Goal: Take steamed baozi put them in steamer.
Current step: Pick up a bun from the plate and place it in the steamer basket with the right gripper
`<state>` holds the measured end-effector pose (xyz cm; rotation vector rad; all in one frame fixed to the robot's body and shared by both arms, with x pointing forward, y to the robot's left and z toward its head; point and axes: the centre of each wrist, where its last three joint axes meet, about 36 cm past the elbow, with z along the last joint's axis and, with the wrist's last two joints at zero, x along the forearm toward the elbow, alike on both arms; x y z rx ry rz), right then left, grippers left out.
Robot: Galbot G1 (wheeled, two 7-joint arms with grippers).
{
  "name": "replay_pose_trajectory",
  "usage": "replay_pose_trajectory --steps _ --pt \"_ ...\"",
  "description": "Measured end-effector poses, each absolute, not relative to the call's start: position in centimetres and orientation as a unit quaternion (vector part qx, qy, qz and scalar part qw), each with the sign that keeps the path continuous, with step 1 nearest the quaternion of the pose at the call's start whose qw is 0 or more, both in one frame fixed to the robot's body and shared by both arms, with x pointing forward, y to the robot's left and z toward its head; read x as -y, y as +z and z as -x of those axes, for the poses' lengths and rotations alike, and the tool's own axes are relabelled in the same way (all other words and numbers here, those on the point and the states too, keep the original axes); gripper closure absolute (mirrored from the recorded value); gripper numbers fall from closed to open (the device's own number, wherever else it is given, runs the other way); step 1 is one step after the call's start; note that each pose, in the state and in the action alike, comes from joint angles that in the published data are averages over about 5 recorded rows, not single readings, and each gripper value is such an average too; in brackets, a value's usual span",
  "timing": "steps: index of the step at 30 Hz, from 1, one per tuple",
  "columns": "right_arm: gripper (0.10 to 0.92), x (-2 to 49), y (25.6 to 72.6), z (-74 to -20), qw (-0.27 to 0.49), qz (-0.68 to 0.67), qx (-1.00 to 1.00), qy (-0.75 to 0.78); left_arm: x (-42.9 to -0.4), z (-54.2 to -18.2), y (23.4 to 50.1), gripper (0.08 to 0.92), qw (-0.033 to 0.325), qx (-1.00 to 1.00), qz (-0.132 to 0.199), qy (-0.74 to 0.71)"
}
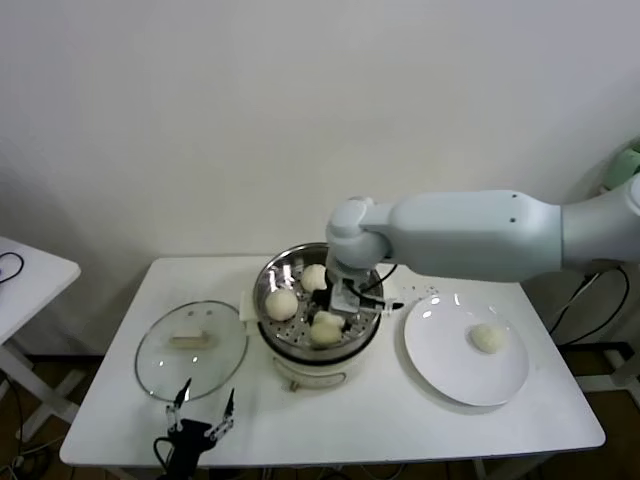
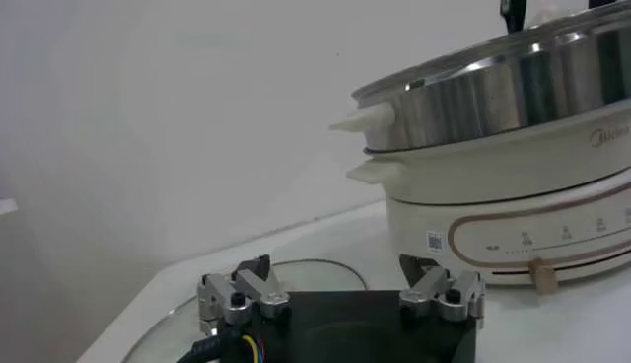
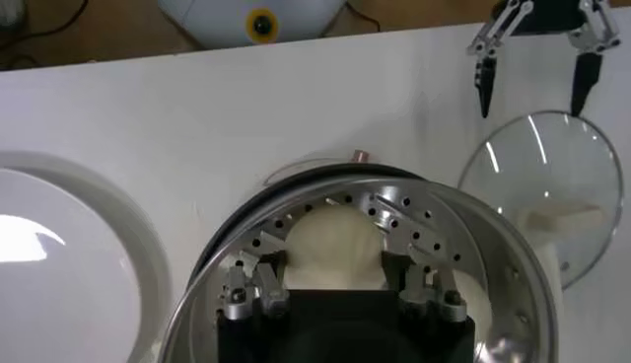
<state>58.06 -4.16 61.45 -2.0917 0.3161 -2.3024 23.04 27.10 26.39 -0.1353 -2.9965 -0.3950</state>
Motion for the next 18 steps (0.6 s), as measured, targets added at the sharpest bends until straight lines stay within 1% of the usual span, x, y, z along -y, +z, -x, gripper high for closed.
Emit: replay_pose_trajectory --steps 4,6,9,11,14,18 --pt "0.348 3.7 60.7 -58.3 0.013 0.669 -0.096 -0.737 -27.1 -23.0 26.3 0.177 0.058 0.989 0.045 -0.13" --pt "0.314 3.5 60.4 -58.4 0.017 0.669 -0.094 -0.737 -27.1 -23.0 26.3 0.177 0.058 0.989 0.045 -0.13" --pt "0.242 3.4 60.2 -58.6 0.021 0.67 -0.094 -0.736 -27.1 -23.0 26.3 0.177 0.058 0.989 0.045 -0.13" --pt "0.213 3.4 60.2 -58.6 0.022 0.671 -0.095 -0.735 -27.1 -23.1 26.3 0.177 0.057 0.989 0.044 -0.13" --pt "0.201 3.6 60.6 -58.8 0.021 0.674 -0.097 -0.732 -27.1 -23.1 26.4 0.177 0.056 0.989 0.044 -0.13" --pt "0.2 4.7 62.1 -59.7 0.006 0.673 -0.108 -0.731 -27.0 -23.1 26.5 0.177 0.055 0.989 0.044 -0.129"
